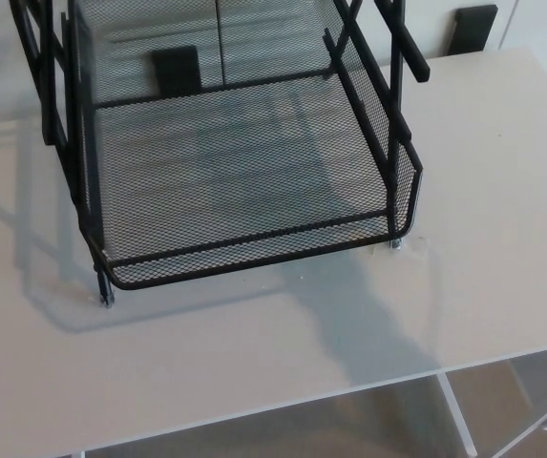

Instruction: The robot walks towards a desk on which a file tray is kept in the middle and a cube is kept to its right. The robot lifts the cube using its right hand and places it on the file tray.

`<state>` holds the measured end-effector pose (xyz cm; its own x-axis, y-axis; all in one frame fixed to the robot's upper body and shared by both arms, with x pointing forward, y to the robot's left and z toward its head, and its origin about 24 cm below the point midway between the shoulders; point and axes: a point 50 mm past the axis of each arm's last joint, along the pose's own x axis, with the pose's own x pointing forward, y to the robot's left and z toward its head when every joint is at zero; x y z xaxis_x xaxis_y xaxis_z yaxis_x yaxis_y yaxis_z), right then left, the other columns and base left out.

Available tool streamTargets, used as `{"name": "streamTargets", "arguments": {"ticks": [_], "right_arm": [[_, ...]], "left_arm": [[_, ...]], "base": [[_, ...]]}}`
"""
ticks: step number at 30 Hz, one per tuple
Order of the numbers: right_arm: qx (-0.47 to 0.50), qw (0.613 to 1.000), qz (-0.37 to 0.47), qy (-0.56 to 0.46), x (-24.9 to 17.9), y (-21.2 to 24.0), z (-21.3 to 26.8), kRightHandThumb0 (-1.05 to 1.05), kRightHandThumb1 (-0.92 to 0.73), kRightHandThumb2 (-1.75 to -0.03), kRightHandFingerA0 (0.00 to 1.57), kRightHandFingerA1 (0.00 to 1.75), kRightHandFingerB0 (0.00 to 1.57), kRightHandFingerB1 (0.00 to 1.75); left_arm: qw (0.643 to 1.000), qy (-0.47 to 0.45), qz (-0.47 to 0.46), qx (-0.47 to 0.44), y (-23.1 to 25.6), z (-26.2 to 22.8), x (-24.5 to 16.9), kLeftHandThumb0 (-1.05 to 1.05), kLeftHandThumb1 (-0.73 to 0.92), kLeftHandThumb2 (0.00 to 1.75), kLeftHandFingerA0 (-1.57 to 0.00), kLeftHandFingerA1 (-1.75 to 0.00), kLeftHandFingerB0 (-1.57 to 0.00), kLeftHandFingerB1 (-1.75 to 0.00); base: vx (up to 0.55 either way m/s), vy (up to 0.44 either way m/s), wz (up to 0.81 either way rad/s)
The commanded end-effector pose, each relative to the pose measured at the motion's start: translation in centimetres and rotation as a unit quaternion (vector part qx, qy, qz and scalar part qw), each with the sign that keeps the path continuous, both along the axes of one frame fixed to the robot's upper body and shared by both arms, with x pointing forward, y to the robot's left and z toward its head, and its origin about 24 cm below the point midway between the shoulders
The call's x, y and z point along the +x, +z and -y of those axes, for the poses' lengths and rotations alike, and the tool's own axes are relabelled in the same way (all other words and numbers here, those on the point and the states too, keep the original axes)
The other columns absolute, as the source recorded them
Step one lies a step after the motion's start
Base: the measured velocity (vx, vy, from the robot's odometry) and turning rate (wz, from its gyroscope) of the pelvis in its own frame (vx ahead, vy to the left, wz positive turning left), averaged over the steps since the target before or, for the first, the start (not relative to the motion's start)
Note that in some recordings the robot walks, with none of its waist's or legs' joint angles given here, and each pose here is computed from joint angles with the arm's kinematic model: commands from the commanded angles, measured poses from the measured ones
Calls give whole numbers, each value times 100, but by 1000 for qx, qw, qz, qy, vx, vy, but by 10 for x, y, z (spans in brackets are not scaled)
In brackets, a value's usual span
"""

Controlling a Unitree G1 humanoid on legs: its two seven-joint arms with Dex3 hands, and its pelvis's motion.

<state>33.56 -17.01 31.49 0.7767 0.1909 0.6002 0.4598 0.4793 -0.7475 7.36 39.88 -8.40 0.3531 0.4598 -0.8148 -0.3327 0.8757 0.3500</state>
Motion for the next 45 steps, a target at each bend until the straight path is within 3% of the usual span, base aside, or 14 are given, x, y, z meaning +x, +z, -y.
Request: {"name": "streamTargets", "arguments": {"ticks": [1, 8, 11, 15, 17, 23, 33, 34, 35, 36, 37, 40, 41, 45], "right_arm": [[31, 996, 28, 80, 4, 8, -47, -26, -66, -79, 93, 163, 88, 68], [-61, 964, -178, 185, 27, -30, -81, -22, -72, -68, 86, 144, 83, 57], [-122, 949, -225, 182, 32, -49, -89, -21, -71, -64, 95, 135, 86, 53], [-184, 928, -268, 184, 37, -91, -96, -21, -66, -65, 104, 132, 90, 60], [-268, 892, -326, 161, 35, -123, -98, -26, -68, -63, 92, 138, 85, 55], [-342, 860, -338, 167, 24, -155, -99, -32, -65, -63, 84, 165, 83, 61], [-344, 852, -351, 180, 18, -157, -108, -33, -67, -62, 90, 160, 77, 59], [-346, 855, -342, 178, 17, -157, -109, -35, -66, -59, 88, 146, 64, 52], [-351, 856, -336, 177, 17, -156, -109, -48, -48, -91, 74, 98, 32, 56], [-373, 851, -331, 164, 18, -151, -110, -71, -45, -85, 0, 27, 0, 23], [-400, 853, -307, 134, 19, -141, -111, -93, -51, -84, 0, 13, 0, 5], [-392, 863, -289, 135, 19, -137, -111, -96, -53, -84, 0, 12, 0, 0], [-370, 875, -279, 142, 21, -130, -110, -96, -55, -85, 0, 16, 0, 0], [-357, 885, -265, 138, 22, -116, -111, -96, -56, -86, 0, 17, 0, 1]], "left_arm": [[1000, 0, 1, 10, 2, -2, 1, -66, 71, 160, -88, -124, -43, -99], [1000, -5, -5, 10, -3, 3, -5, -70, 65, 159, -102, -132, -46, -103], [1000, -2, 1, 3, -4, 4, -2, -72, 67, 160, -81, -122, -34, -98], [1000, -19, -5, 6, -4, 6, 0, -74, 66, 156, -88, -122, -34, -96], [1000, 1, 5, -4, -5, 6, 0, -72, 67, 160, -88, -126, -37, -100], [1000, -15, -7, 10, -3, 3, 1, -70, 68, 158, -84, -120, -38, -96], [1000, -28, -2, 8, -1, 4, 8, -71, 66, 160, -94, -128, -49, -104], [999, -31, -4, 11, -1, 4, 8, -71, 66, 161, -91, -127, -49, -105], [999, -33, -3, 10, -1, 4, 7, -78, 64, 160, -85, -125, -47, -104], [999, -37, 1, 8, -1, 4, 5, -99, 40, 161, -73, -129, -53, -119], [999, -34, -1, 9, -2, 4, 4, -87, 57, 159, -96, -133, -44, -107], [999, -29, -7, 14, -1, 3, 5, -78, 63, 160, -92, -129, -45, -104], [999, -35, -8, 18, -1, 4, 8, -72, 63, 158, -112, -137, -65, -111], [999, -43, -7, 16, -1, 4, 6, -80, 61, 157, -100, -131, -51, -105]], "base": [[0, 0, 0], [0, 0, 0], [0, 0, 0], [0, 0, 0], [0, 0, 0], [0, 0, 0], [0, 0, 0], [0, 0, 0], [0, 0, 0], [0, 0, 0], [0, 0, 0], [0, 0, 0], [0, 0, 0], [0, 0, 0]]}}
